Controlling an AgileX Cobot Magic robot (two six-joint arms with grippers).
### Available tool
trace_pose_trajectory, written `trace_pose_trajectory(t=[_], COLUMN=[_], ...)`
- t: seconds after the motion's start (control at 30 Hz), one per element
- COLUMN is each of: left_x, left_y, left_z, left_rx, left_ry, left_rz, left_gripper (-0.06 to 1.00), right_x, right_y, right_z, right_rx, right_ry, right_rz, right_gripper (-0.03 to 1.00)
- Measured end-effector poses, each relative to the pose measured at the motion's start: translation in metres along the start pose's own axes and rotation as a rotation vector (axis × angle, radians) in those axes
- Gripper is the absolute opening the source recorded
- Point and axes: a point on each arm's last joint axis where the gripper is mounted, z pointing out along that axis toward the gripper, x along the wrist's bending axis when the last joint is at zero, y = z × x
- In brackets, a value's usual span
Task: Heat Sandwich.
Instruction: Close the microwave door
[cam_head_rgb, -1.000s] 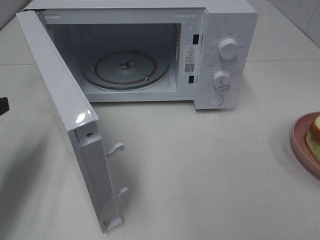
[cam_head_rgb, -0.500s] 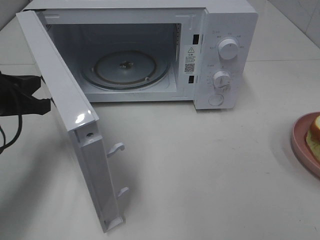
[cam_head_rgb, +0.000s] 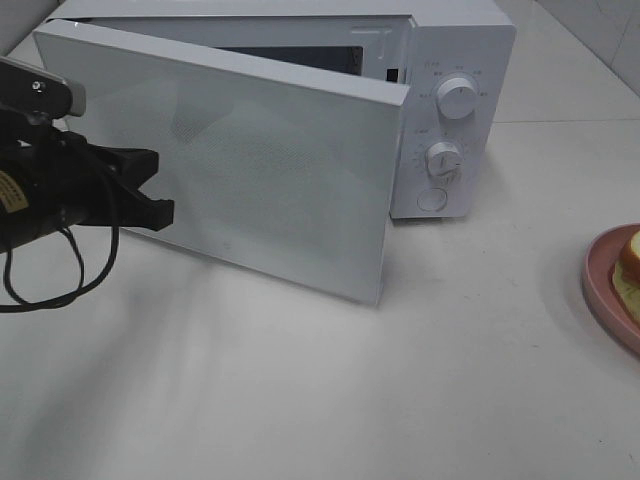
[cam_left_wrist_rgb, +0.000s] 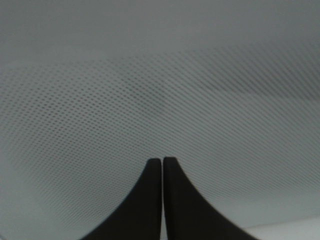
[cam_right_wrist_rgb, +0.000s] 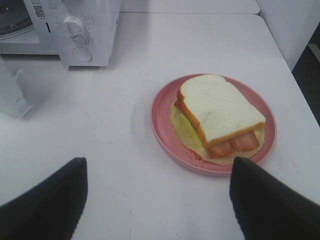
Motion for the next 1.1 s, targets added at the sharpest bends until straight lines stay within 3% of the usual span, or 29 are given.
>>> trace_pose_trajectory(t=[0.43, 1.1], left_x=[-0.04, -0.083], left_y=[0.018, 0.04], left_z=[0.036, 0.077], left_rx=[-0.037, -0.066], left_ry=[-0.102, -0.187], left_rz=[0.015, 0.027], left_gripper=[0.0, 0.0], right_x=[0.0, 0.0], right_y=[0.0, 0.0], right_z=[0.0, 0.0], right_rx=[0.0, 0.0], right_ry=[0.0, 0.0], right_rz=[0.0, 0.0], right_gripper=[0.76, 0.76])
